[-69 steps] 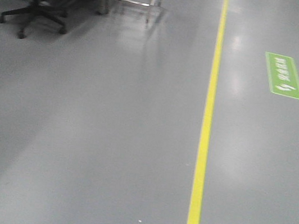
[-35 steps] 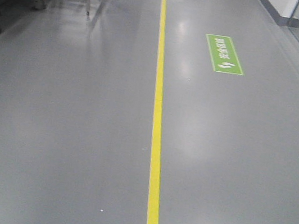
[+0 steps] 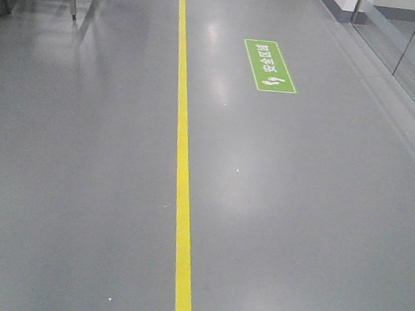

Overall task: Move and align brake pads A on conveyor
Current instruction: 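Drive along the yellow floor line down the corridor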

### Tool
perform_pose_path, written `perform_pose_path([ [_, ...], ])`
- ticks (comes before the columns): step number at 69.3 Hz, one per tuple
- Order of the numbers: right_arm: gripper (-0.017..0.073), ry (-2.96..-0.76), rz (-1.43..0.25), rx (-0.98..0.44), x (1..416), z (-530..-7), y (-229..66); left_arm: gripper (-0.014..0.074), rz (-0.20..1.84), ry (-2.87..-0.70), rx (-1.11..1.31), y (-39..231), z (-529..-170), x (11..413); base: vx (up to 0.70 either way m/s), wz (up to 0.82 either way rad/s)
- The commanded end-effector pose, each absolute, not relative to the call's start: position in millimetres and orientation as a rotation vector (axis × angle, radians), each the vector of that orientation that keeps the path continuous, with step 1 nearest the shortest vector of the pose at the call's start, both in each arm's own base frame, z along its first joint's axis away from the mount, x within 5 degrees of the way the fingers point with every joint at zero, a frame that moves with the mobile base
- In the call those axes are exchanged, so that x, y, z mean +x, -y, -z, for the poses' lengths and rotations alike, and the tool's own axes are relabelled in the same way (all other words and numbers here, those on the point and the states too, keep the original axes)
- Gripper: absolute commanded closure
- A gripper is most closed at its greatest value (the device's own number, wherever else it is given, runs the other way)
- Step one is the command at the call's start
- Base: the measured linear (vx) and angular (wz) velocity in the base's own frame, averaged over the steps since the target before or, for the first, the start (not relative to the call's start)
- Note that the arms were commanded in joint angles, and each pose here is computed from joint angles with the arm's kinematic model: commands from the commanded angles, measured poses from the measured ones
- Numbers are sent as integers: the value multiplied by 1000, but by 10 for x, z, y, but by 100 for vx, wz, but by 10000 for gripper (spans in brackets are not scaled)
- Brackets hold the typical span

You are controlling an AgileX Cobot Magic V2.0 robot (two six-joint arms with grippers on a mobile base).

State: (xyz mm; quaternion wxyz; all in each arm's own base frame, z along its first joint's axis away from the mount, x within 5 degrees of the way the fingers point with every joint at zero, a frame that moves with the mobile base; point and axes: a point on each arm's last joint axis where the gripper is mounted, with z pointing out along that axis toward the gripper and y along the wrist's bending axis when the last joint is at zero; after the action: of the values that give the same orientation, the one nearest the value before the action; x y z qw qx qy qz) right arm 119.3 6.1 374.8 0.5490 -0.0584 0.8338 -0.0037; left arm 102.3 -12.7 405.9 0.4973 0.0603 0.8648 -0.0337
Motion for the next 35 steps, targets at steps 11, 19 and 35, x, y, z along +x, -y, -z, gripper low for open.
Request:
perform_pose_path([
  [11,1,-1883,27,-136,1213,-3886,-52,53,94,-2017,143,138,-4163,1046,6,-13],
  [19,1,-1884,27,-136,1212,-3885,-52,53,94,-2017,143,138,-4163,1046,10,-12],
  [35,1,-1884,27,-136,1212,-3885,-52,53,94,-2017,143,138,-4163,1046,19,-11],
])
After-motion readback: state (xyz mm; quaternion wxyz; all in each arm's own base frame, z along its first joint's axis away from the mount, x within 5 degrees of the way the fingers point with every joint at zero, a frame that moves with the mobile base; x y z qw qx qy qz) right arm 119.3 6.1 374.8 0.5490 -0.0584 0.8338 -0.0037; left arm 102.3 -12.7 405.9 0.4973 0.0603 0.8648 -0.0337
